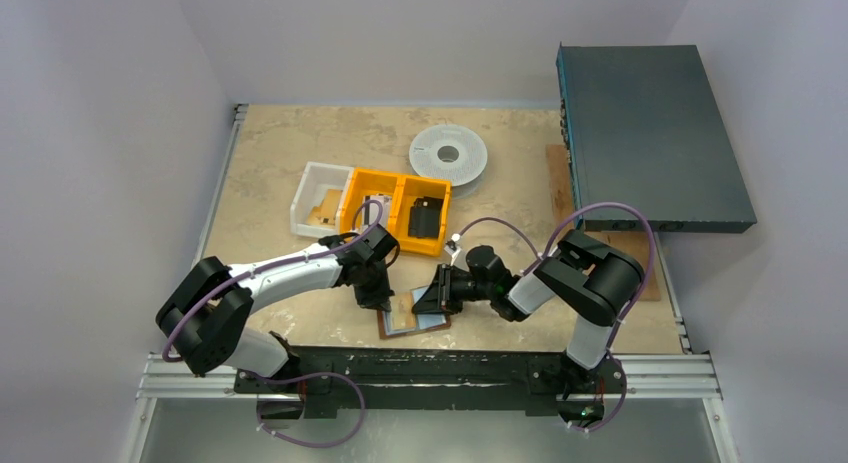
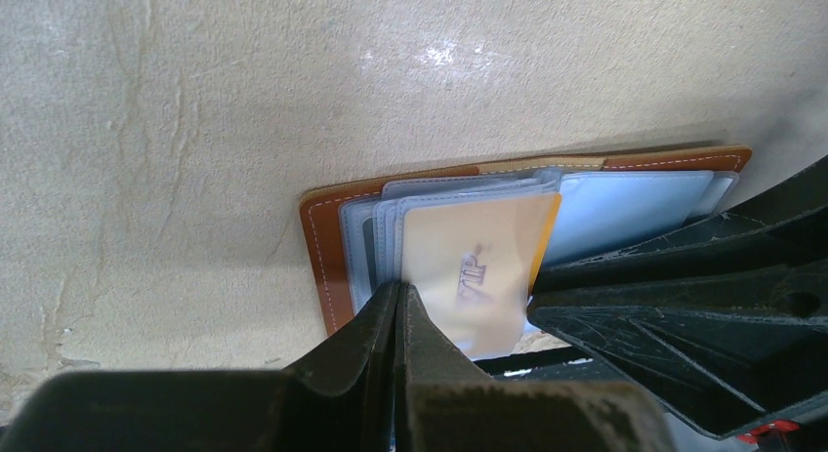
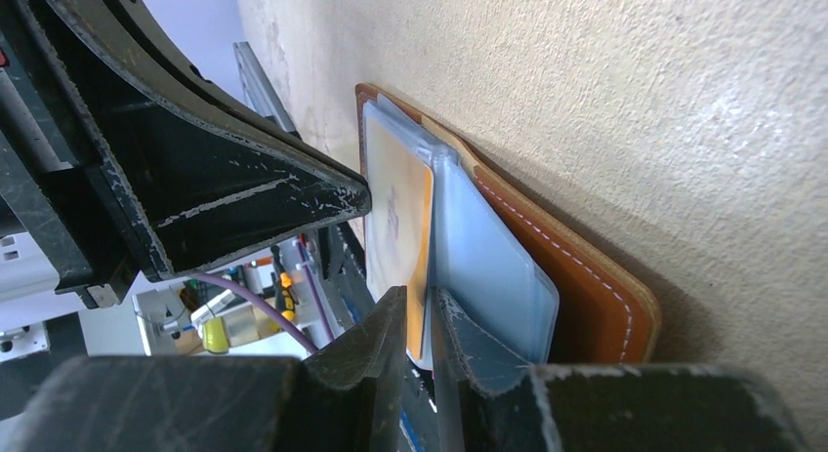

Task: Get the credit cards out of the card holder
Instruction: Remove the credit card from the card holder.

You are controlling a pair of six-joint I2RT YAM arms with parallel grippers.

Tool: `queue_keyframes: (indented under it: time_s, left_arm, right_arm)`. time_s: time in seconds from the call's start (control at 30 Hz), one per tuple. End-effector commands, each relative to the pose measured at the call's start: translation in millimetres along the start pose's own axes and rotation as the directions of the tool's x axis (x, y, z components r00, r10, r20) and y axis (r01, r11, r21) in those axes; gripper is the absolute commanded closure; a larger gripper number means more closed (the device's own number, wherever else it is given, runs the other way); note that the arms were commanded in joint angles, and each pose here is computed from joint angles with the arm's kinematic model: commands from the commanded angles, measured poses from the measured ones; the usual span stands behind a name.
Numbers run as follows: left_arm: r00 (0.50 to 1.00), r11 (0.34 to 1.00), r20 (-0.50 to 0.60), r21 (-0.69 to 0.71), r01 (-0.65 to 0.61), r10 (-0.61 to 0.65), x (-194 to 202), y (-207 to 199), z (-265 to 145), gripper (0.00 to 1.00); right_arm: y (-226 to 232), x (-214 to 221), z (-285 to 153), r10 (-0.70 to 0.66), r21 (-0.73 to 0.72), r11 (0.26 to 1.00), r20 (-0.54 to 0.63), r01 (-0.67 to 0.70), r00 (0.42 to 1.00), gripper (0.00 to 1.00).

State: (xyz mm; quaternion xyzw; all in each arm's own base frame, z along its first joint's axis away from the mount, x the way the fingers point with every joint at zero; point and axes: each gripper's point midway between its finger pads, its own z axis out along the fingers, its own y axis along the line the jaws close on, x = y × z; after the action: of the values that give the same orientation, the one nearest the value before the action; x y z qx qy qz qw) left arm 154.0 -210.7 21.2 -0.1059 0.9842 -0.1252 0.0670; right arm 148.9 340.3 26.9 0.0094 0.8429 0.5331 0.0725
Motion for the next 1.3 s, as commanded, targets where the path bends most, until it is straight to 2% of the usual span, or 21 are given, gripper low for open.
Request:
queue_keyframes:
  time_s: [0.0, 0.33, 0.77, 1.13, 1.27]
  left_arm:
    - [1.0, 0.984, 0.012, -0.18, -0.004, 0.006, 5.7, 45.4, 18.0, 1.0]
    - [1.0, 0.986, 0.007, -0.166, -0.008, 0.009, 7.3, 42.4, 18.6, 1.0]
    - [1.0, 0.994, -0.009, -0.105, -0.026, 0.025, 13.2, 19.3, 21.5, 1.0]
    - [0.999, 0.997, -0.053, -0.072, 0.001, -0.005, 23.2, 15.0, 28.7, 1.0]
    - [0.998, 0.996, -0.052, -0.093, 0.014, -0.019, 24.2, 19.5, 29.1, 1.0]
  right_arm:
    - [18.9, -7.4, -0.4, -0.036, -0.055, 0.998, 0.03, 0.037, 0.999, 0.84]
    - [18.9, -8.7, 5.9, -0.032, -0.056, 0.998, 0.02, 0.033, 0.999, 0.85]
    - [21.3, -5.5, 14.4, -0.038, -0.063, 0.997, -0.009, 0.038, 0.999, 0.86]
    - [44.3, -2.5, 9.1, -0.031, -0.183, 0.983, -0.019, 0.027, 0.999, 0.87]
    - [44.0, -1.2, 8.0, -0.016, -0.194, 0.981, -0.02, 0.012, 1.0, 0.92]
